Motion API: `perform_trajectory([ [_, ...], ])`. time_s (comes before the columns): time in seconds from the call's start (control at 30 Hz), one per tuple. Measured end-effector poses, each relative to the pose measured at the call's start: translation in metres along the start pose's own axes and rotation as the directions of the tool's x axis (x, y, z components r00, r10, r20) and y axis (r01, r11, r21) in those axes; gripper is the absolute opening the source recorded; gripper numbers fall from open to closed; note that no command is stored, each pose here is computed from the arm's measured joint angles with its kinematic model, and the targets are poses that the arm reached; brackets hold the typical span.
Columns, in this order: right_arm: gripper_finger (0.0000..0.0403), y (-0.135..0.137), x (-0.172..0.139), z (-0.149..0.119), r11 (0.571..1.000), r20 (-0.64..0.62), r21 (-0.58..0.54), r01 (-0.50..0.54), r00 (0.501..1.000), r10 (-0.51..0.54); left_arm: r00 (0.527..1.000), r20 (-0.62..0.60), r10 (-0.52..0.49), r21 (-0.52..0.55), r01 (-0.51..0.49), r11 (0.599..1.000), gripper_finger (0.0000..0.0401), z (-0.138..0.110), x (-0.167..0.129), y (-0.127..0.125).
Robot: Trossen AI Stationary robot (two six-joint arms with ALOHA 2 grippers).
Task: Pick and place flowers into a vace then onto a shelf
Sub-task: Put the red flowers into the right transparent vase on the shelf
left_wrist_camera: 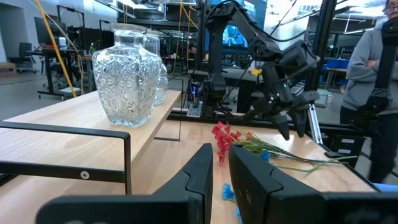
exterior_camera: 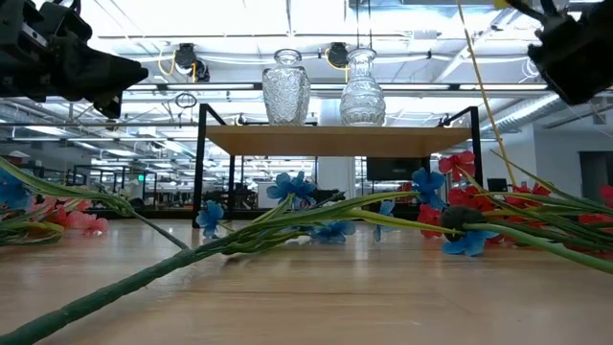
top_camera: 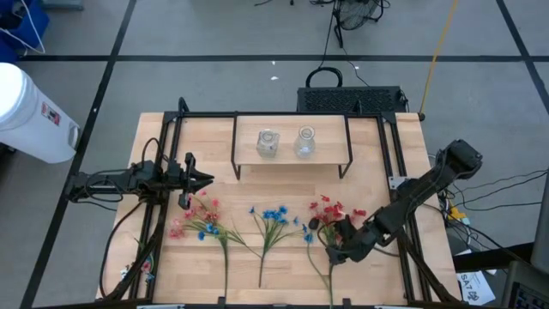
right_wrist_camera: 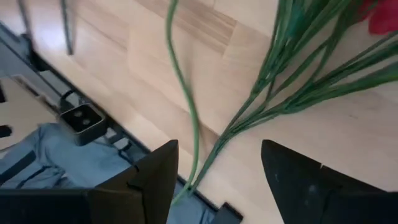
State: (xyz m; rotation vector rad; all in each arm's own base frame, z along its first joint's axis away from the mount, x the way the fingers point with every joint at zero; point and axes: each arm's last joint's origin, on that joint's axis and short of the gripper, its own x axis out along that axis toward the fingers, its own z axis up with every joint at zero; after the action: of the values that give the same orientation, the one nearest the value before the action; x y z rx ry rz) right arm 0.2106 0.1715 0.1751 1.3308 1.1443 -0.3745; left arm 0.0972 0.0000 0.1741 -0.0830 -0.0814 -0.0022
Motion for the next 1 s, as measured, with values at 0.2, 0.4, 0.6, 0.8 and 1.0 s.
perform_trajectory([
  [0.2, 0.0224, -0.003, 0.019, 0.001, 0.998, -0.038, 0.026, 0.048, 0.998, -0.047, 1.000, 0.000, 0.000, 0.000, 0.000, 1.000, 0.0058, 0.000, 0.000, 0.000],
  [0.4, 0.0224, -0.007, 0.028, 0.004, 0.996, -0.023, 0.033, 0.084, 0.996, -0.083, 1.000, 0.000, 0.000, 0.000, 0.000, 1.000, 0.0058, 0.000, 0.000, 0.000],
  [0.6, 0.0224, -0.010, 0.039, 0.012, 0.991, -0.024, 0.048, 0.129, 0.992, -0.128, 1.000, 0.000, 0.000, 0.000, 0.000, 1.000, 0.0058, 0.000, 0.000, 0.000],
  [0.8, 0.0223, -0.013, 0.049, 0.019, 0.984, -0.066, 0.036, 0.176, 0.983, -0.173, 1.000, 0.000, 0.000, 0.000, 0.000, 1.000, 0.0058, 0.000, 0.000, 0.000],
  [1.0, 0.0191, -0.018, 0.051, 0.023, 0.975, -0.055, 0.017, 0.221, 0.974, -0.219, 1.000, 0.000, 0.000, 0.000, 0.000, 1.000, 0.0058, 0.000, 0.000, 0.000],
])
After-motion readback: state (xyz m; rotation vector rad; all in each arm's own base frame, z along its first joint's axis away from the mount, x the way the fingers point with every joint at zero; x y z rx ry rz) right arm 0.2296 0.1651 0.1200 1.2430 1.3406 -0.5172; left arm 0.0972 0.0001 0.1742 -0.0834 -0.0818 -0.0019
